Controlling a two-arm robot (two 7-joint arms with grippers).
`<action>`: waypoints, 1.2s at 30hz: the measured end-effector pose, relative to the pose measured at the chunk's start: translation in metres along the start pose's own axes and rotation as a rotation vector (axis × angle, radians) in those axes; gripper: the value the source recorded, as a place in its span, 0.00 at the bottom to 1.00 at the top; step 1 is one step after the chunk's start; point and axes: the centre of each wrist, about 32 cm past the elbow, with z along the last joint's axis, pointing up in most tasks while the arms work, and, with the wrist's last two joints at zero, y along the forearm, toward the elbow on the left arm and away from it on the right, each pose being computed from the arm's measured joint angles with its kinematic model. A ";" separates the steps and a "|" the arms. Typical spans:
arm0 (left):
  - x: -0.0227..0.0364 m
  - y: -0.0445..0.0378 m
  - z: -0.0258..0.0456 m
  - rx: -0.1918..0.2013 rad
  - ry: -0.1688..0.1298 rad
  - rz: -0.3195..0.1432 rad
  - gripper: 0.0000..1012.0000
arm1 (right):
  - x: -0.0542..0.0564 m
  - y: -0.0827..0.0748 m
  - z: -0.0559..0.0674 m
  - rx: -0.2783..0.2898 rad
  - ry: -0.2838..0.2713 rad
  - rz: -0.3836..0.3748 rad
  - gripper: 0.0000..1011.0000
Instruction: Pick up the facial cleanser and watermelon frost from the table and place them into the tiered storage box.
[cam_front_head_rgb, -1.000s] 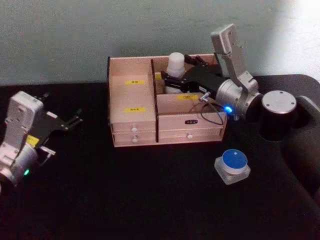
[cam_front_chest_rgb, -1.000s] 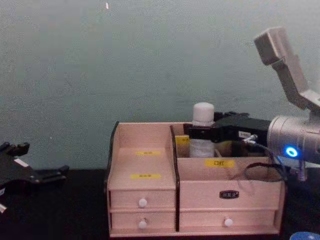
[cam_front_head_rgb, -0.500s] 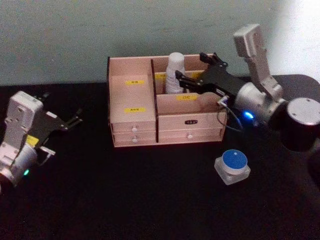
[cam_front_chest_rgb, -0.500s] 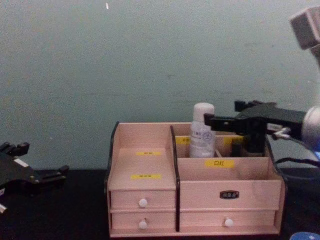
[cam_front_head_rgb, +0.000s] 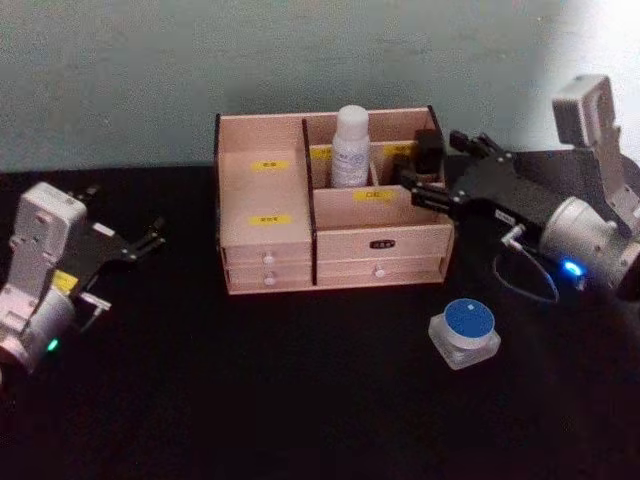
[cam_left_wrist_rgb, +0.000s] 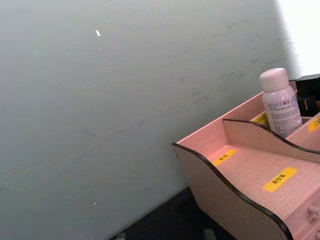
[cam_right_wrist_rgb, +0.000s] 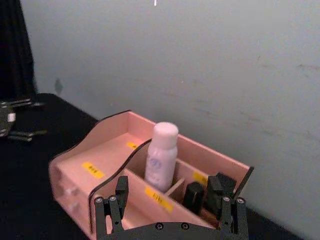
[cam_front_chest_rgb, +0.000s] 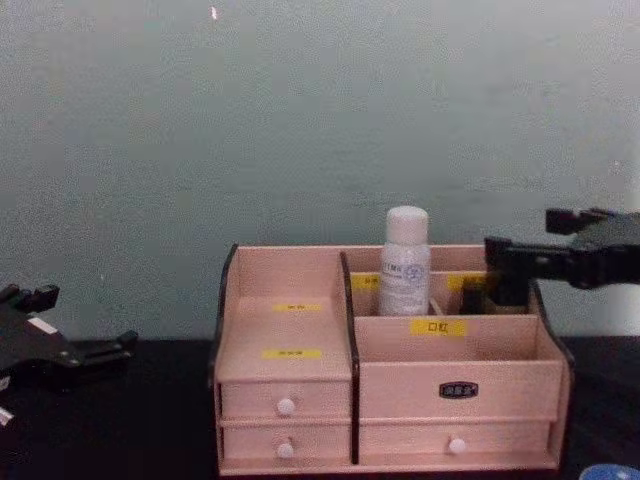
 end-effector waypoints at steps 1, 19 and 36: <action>0.0000 0.0000 0.0000 0.000 0.000 0.000 0.99 | 0.000 -0.003 -0.001 -0.002 0.002 0.004 0.99; 0.0000 0.0000 0.0000 0.000 0.000 0.000 0.99 | -0.008 -0.070 -0.028 -0.106 0.042 0.078 0.99; 0.0000 0.0000 0.0000 0.000 0.000 0.000 0.99 | -0.016 -0.097 -0.046 -0.192 0.089 0.138 0.99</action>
